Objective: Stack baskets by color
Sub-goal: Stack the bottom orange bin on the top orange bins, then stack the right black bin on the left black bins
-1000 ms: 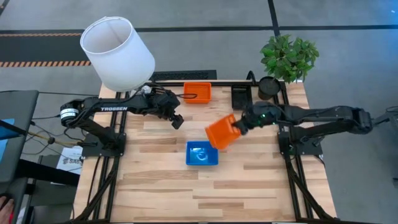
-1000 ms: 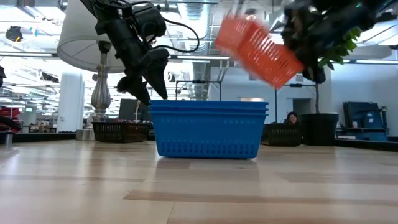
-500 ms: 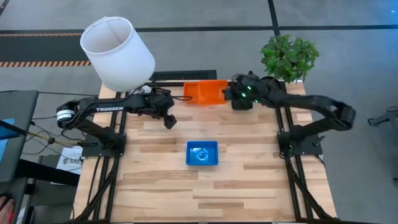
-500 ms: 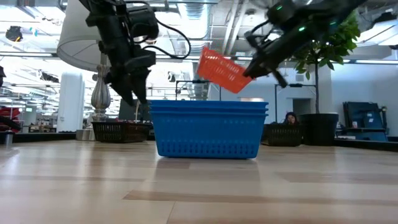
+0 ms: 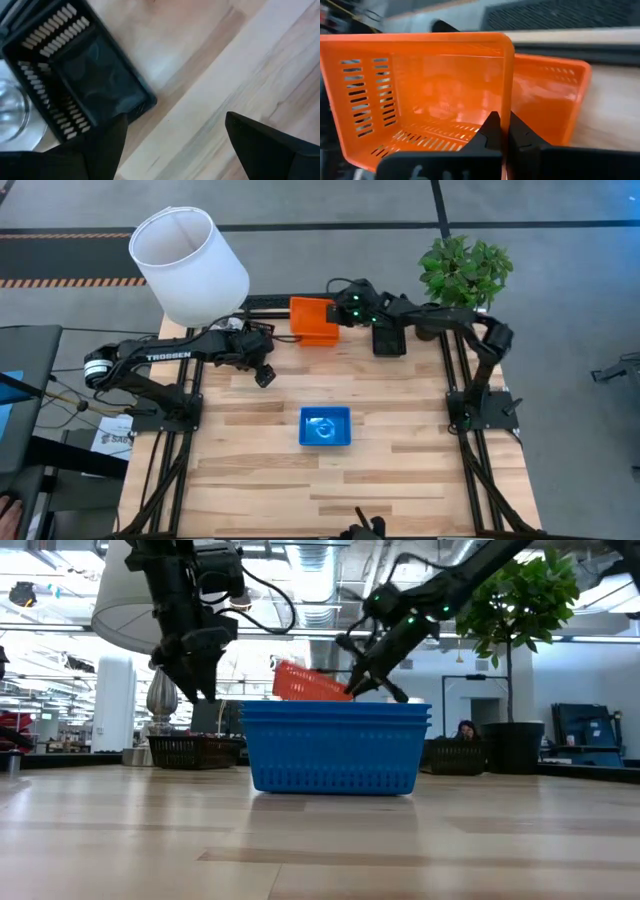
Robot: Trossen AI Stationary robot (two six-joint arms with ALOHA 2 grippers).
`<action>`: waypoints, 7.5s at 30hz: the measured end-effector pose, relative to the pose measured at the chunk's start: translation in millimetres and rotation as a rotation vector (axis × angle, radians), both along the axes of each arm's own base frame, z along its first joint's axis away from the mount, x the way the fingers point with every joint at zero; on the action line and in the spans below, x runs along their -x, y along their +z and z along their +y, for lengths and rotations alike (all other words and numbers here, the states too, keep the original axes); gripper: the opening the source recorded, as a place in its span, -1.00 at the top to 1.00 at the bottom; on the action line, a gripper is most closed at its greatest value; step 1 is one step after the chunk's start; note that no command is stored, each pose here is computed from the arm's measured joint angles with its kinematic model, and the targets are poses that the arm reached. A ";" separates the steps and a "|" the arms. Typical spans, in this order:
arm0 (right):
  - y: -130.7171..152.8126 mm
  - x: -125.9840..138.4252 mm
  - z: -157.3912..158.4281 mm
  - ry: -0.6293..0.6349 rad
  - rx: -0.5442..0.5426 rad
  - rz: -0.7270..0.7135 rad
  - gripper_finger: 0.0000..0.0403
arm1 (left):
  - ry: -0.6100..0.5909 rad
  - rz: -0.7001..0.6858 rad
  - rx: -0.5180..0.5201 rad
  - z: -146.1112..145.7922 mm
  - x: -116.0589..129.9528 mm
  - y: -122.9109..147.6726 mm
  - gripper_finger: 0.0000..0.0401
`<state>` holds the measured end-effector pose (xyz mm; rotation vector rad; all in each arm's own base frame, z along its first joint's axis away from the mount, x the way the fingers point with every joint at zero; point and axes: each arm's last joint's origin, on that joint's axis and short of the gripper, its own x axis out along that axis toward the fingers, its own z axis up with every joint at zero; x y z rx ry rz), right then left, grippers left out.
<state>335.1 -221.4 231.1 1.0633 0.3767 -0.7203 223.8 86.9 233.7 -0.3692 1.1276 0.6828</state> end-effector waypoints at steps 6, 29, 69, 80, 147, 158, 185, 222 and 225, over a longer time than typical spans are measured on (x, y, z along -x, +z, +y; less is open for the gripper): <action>-11.6 -2.0 -6.0 -0.029 -0.036 0.079 0.97 | 0.007 0.027 0.012 -1.6 3.6 0.0 -0.62; -16.9 7.4 -11.6 -0.074 -0.062 0.149 0.92 | 0.017 -0.027 -0.004 -2.1 1.3 4.1 -0.62; -14.9 6.3 -12.6 -0.076 -0.049 0.127 0.01 | 0.038 -0.037 -0.011 -1.5 0.6 4.3 -0.62; -2.6 -2.2 -13.5 0.044 -0.040 -0.038 -0.18 | 0.031 -0.032 -0.008 -1.8 0.9 4.1 -0.62; 127.3 80.8 185.6 0.682 0.505 0.313 -0.15 | 0.344 -0.058 0.027 54.2 -14.9 -89.8 -0.53; 124.2 83.7 187.2 0.695 0.482 0.351 -0.15 | 0.288 -0.037 0.041 51.9 -16.4 -92.4 0.54; 123.8 110.6 167.2 0.314 0.396 0.281 -0.15 | -0.445 -0.396 -0.202 -40.5 -46.7 26.5 1.00; 47.9 25.1 122.3 0.236 0.199 0.259 0.14 | -0.631 -0.101 -0.369 -39.0 -126.8 51.1 1.00; 48.5 24.7 123.1 0.247 0.224 0.266 0.53 | -0.642 -0.114 -0.367 -39.8 -127.7 51.7 1.00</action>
